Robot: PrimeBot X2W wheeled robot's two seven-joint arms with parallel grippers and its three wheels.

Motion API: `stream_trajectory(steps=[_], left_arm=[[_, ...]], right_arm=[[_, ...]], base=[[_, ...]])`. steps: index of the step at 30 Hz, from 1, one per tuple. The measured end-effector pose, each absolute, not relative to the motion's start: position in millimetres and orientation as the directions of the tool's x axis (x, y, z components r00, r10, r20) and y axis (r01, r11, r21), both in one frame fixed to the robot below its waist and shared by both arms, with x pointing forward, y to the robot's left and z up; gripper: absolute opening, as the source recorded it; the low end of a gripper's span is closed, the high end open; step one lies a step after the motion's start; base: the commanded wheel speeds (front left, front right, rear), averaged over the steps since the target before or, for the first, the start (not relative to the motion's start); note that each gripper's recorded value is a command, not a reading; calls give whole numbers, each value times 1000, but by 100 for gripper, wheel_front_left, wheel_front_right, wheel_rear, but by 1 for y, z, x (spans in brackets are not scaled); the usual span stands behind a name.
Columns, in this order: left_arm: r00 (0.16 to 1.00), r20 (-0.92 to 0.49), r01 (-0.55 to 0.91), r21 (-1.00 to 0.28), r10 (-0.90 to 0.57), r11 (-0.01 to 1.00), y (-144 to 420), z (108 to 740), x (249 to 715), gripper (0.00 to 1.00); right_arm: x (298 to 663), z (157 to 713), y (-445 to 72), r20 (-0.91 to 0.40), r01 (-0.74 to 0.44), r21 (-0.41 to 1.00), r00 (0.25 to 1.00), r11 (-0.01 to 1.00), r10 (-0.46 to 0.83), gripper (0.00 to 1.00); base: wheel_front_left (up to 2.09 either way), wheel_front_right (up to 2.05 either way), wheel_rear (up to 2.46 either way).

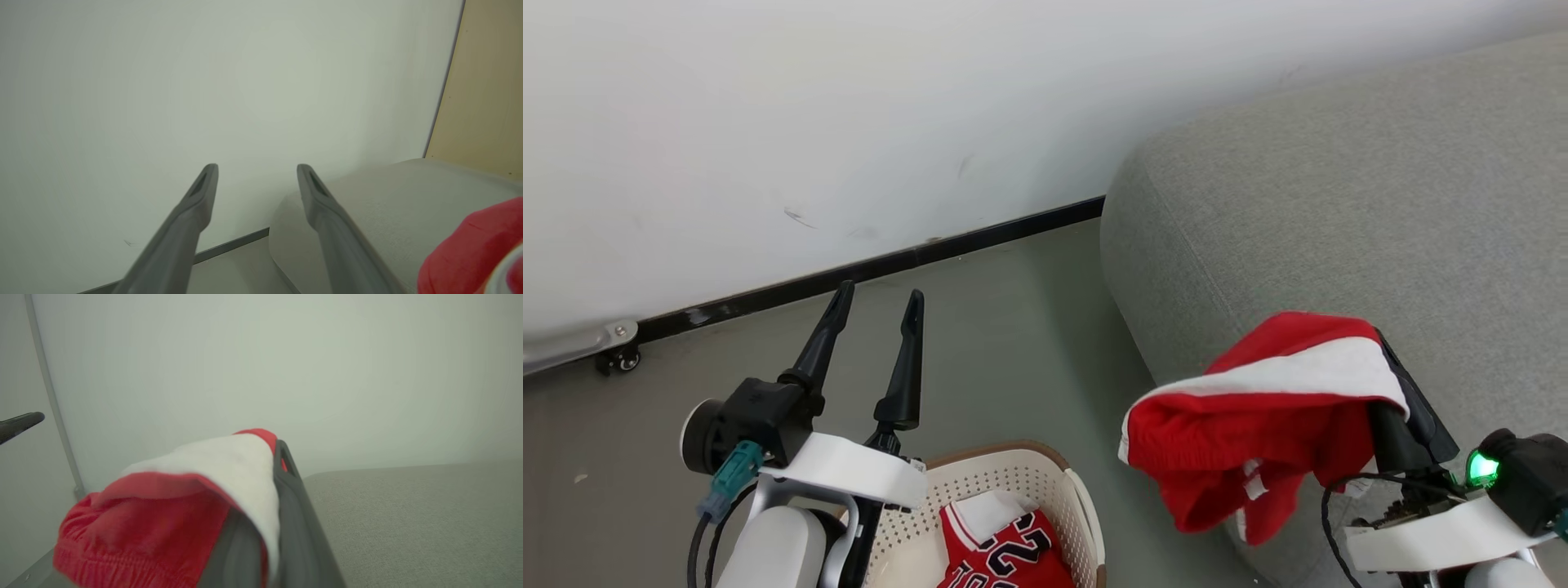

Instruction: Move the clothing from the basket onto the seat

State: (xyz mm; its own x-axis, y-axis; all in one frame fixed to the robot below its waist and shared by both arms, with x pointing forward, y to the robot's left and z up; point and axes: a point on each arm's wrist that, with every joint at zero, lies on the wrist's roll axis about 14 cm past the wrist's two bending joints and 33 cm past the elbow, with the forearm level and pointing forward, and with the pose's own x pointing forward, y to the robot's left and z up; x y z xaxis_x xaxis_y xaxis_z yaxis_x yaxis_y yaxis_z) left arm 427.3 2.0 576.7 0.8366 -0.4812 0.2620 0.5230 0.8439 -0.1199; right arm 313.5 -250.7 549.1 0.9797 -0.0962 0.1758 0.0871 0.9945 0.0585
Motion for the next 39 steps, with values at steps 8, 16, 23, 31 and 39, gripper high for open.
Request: stream_trajectory(steps=[8,16,23,31,39], left_arm=[[804,266,577,-127,-533,807,-23,578,421,100],[783,267,607,-132,-562,784,-39,578,418,100],[776,269,616,-129,-571,777,-44,576,417,100],[795,287,585,-125,-535,802,-35,578,424,100],[826,281,537,-131,-489,833,-15,571,430,100]], right_arm=[[286,543,-264,152,166,64,973,984,-174,0],[267,544,-276,144,225,41,963,973,-229,0],[257,544,-280,133,250,28,959,968,-252,0],[280,590,-308,246,277,75,926,958,-287,0],[310,643,-340,339,297,68,891,952,-302,0]], base=[[0,0,0],[0,0,0],[0,0,0],[0,0,0],[0,0,0]])
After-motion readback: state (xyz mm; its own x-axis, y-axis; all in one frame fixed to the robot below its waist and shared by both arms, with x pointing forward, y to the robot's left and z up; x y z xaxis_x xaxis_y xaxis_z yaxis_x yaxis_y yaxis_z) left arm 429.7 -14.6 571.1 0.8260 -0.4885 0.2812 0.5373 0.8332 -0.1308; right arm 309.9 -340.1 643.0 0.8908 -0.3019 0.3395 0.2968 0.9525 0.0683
